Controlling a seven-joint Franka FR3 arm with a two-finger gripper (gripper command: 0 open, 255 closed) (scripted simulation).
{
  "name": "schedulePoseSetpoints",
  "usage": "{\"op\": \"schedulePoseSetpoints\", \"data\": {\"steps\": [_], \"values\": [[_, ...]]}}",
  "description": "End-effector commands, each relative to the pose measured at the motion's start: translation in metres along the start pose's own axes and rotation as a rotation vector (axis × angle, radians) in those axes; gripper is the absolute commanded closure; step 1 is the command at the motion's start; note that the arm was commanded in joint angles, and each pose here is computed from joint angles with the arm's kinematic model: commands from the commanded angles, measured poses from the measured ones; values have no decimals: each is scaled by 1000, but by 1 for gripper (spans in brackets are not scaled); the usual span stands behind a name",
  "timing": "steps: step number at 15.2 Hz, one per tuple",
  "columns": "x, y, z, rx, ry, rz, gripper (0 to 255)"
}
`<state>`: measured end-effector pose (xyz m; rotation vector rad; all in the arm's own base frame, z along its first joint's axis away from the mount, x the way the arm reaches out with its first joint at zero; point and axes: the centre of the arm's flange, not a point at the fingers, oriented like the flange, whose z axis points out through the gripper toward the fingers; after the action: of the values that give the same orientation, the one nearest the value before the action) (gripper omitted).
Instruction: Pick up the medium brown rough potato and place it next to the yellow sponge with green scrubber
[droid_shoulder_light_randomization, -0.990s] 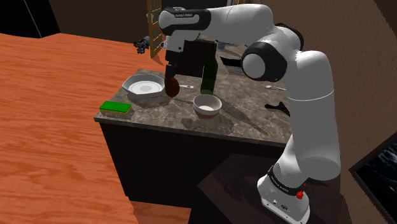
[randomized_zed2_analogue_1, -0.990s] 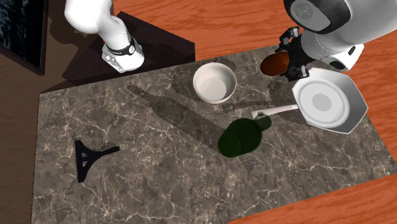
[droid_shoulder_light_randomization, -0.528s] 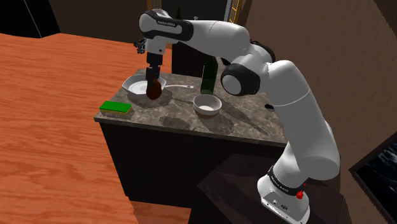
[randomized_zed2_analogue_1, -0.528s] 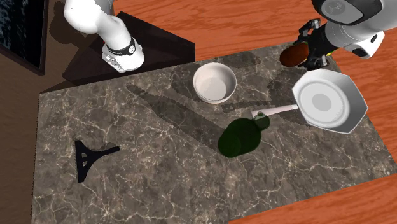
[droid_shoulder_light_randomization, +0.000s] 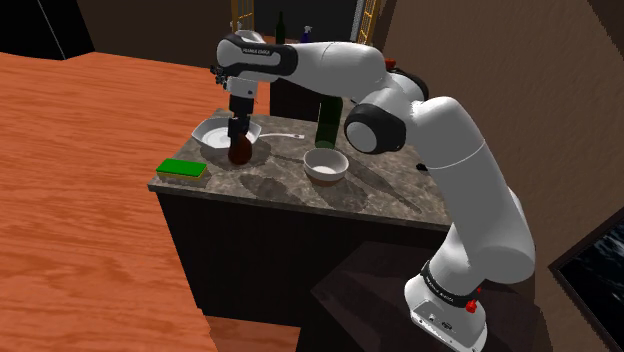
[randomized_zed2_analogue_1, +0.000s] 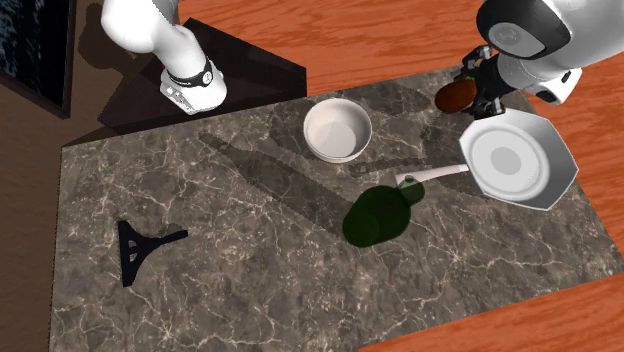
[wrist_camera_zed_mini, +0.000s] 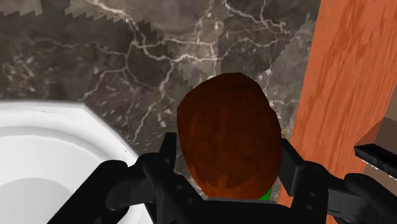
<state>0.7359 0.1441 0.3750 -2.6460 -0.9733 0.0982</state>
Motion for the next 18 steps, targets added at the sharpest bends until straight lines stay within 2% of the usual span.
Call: {"op": "schedulePoseSetpoints", "data": {"steps": [1,7,14,15,18], "values": [[0,2,10,0,0,0,255],[-2,12,39,0,0,0,255],[-2,12,39,0,0,0,255],[0,13,39,0,0,0,0],[0,13,40,0,0,0,0]]}}
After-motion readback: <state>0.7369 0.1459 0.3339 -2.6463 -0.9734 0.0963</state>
